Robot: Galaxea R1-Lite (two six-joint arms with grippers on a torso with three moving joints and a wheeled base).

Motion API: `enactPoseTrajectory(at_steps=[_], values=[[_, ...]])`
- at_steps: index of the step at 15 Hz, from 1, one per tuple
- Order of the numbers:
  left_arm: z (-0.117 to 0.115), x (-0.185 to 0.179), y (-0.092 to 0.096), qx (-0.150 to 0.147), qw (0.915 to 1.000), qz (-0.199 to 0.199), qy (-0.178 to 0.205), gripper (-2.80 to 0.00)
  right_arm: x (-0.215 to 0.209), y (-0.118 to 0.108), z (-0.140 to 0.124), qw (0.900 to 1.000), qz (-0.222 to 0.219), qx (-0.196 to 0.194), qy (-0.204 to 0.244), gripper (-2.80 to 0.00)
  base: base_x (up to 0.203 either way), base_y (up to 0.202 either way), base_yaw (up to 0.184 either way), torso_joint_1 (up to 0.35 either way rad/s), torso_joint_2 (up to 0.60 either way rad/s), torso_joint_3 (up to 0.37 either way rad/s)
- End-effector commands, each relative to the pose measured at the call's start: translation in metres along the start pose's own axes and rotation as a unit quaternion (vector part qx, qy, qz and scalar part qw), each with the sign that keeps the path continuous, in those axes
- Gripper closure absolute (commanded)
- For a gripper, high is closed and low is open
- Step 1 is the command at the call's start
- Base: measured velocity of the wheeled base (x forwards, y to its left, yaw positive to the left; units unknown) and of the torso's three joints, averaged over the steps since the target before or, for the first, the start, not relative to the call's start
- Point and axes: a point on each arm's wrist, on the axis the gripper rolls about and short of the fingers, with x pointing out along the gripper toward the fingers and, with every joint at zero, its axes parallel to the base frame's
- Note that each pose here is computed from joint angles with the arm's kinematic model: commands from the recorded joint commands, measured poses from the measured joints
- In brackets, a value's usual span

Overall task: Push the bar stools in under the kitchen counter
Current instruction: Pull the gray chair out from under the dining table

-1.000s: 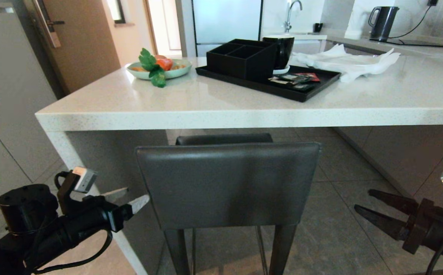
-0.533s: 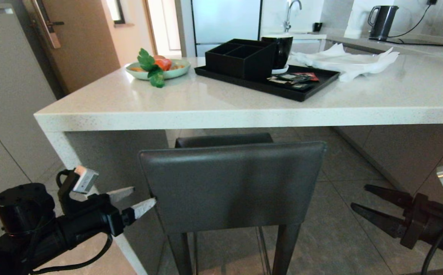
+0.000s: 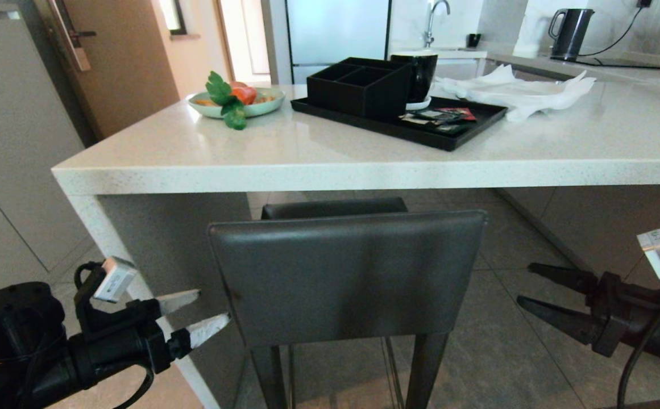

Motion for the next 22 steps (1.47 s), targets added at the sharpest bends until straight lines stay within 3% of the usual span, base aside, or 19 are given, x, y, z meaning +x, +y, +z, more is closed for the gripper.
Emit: enactPoseTrajectory(at_steps=[1, 4, 6, 9, 12, 15, 17, 19, 22], values=[[0.009, 0.007, 0.003, 0.017, 0.9996, -0.013, -0.018, -2.80, 0.005, -0.008, -0.002, 1.000, 0.025, 0.003, 0.002, -2.80, 0.000, 0.000, 0.000, 0.000, 0.00, 0.000], [0.019, 0.024, 0.015, 0.035, 0.9978, -0.044, -0.033, -2.80, 0.011, -0.015, -0.008, 0.994, 0.108, 0.011, 0.007, -2.80, 0.000, 0.000, 0.000, 0.000, 0.00, 0.000], [0.019, 0.027, 0.023, 0.037, 0.9957, -0.079, -0.030, -2.80, 0.017, -0.020, -0.013, 0.991, 0.134, 0.012, 0.010, -2.80, 0.000, 0.000, 0.000, 0.000, 0.00, 0.000], [0.015, 0.027, 0.032, 0.032, 0.9929, -0.112, -0.022, -2.80, 0.029, -0.031, -0.024, 0.989, 0.148, 0.012, 0.012, -2.80, 0.000, 0.000, 0.000, 0.000, 0.00, 0.000], [0.013, 0.029, 0.046, 0.030, 0.9937, -0.106, -0.022, -2.80, 0.046, -0.048, -0.035, 0.987, 0.158, 0.003, 0.009, -2.80, 0.000, 0.000, 0.000, 0.000, 0.00, 0.000], [0.012, 0.028, 0.048, 0.028, 0.9941, -0.103, -0.021, -2.80, 0.056, -0.048, -0.035, 0.985, 0.174, -0.002, 0.009, -2.80, 0.000, 0.000, 0.000, 0.000, 0.00, 0.000], [0.013, 0.031, 0.047, 0.032, 0.9932, -0.109, -0.022, -2.80, 0.064, -0.046, -0.036, 0.977, 0.212, -0.004, 0.008, -2.80, 0.000, 0.000, 0.000, 0.000, 0.00, 0.000], [0.014, 0.031, 0.046, 0.037, 0.9897, -0.136, -0.021, -2.80, 0.070, -0.048, -0.032, 0.968, 0.249, -0.009, 0.005, -2.80, 0.000, 0.000, 0.000, 0.000, 0.00, 0.000], [0.015, 0.037, 0.045, 0.051, 0.9834, -0.173, -0.020, -2.80, 0.081, -0.051, -0.028, 0.965, 0.262, -0.011, 0.003, -2.80, 0.000, 0.000, 0.000, 0.000, 0.00, 0.000]])
